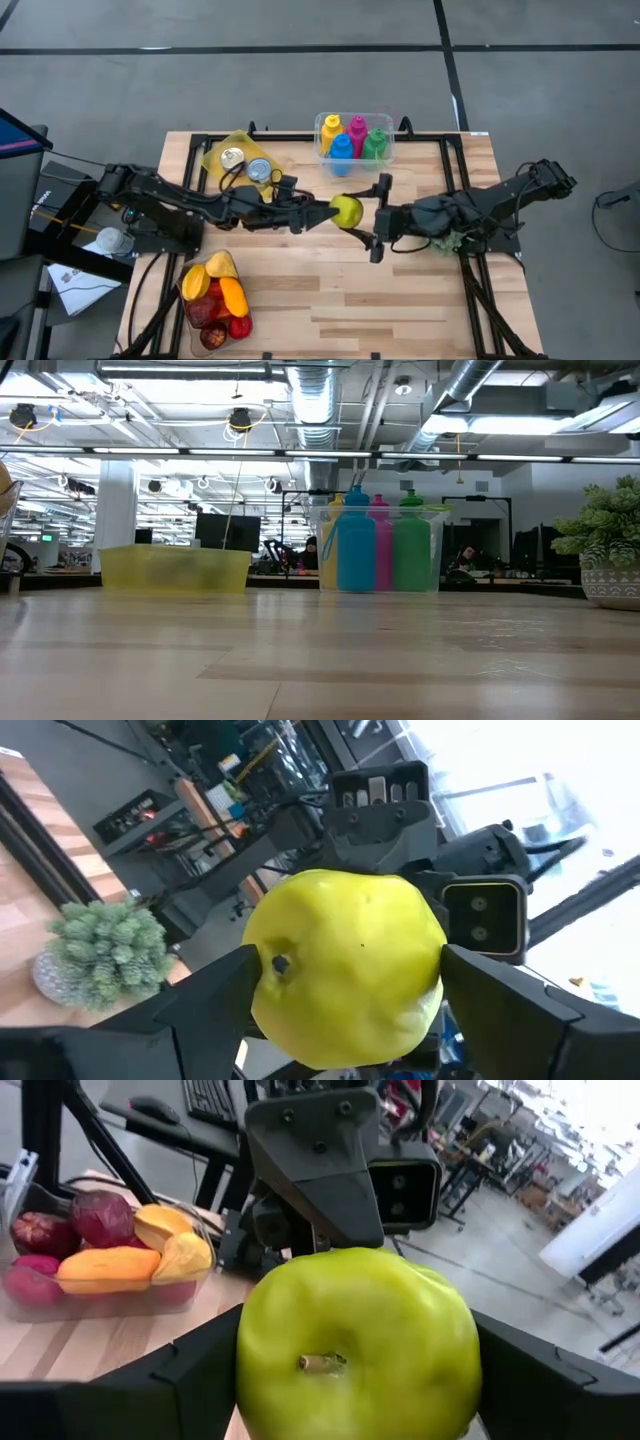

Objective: Pick & Place Food Item
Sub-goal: Put the green apple into the transparent bin

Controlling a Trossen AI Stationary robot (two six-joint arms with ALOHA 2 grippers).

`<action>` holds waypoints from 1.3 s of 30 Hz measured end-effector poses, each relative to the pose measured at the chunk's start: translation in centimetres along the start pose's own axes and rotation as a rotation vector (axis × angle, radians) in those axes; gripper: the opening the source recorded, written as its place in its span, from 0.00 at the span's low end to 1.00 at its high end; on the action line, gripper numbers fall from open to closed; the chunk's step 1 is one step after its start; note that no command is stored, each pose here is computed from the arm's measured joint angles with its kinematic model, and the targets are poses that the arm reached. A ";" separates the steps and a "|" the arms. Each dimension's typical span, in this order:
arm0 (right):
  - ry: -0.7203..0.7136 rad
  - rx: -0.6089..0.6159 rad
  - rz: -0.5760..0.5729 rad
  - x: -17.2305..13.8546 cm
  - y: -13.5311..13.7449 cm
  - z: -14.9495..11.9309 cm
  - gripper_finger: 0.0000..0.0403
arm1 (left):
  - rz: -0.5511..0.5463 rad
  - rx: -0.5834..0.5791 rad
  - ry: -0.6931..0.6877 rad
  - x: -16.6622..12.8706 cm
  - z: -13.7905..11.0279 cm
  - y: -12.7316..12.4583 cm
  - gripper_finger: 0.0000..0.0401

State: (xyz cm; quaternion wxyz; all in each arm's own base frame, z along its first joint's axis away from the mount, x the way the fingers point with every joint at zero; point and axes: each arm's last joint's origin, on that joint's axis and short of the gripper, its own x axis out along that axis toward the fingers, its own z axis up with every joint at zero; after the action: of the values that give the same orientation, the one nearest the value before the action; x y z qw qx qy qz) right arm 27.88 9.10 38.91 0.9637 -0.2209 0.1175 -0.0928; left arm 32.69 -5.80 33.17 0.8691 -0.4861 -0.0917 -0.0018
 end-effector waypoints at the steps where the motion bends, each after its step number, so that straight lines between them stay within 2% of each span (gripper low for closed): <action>1: -0.009 -0.004 -0.002 0.0 0.0 0.1 0.78 | -0.004 -0.001 0.004 0.0 0.0 0.0 0.75; 14: -0.019 0.047 0.012 0.7 -1.3 0.0 0.78 | -0.022 0.031 0.035 0.0 -0.1 0.0 0.75; 19: -0.057 0.025 0.068 0.4 -0.8 0.4 0.78 | -0.045 0.079 0.052 0.0 -0.2 -0.1 0.75; 25: -0.107 -0.181 0.009 -0.5 0.1 1.4 0.74 | -0.101 -0.107 0.090 0.1 0.2 -0.5 0.75; 28: -0.114 -0.185 -0.003 -0.5 0.0 1.5 0.74 | -0.112 -0.139 0.075 0.1 0.3 -0.6 0.75; 31: -0.123 -0.122 -0.014 -0.2 -0.1 1.5 0.75 | -0.102 -0.119 0.058 0.1 0.3 -0.6 0.75; 33: -0.127 -0.112 -0.024 -0.2 -0.2 1.6 0.75 | -0.087 -0.151 0.035 0.1 0.4 -0.5 0.75; 39: -0.113 -0.279 -0.066 -0.3 -0.3 1.6 0.75 | -0.076 -0.360 0.030 0.2 0.7 -0.2 0.75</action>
State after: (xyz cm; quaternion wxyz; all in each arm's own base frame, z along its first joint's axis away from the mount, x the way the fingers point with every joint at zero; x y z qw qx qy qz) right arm 28.00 9.52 40.56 0.9252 -0.3612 0.0674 -0.0948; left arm 32.73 -5.30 33.77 0.7685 -0.6300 -0.0953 -0.0583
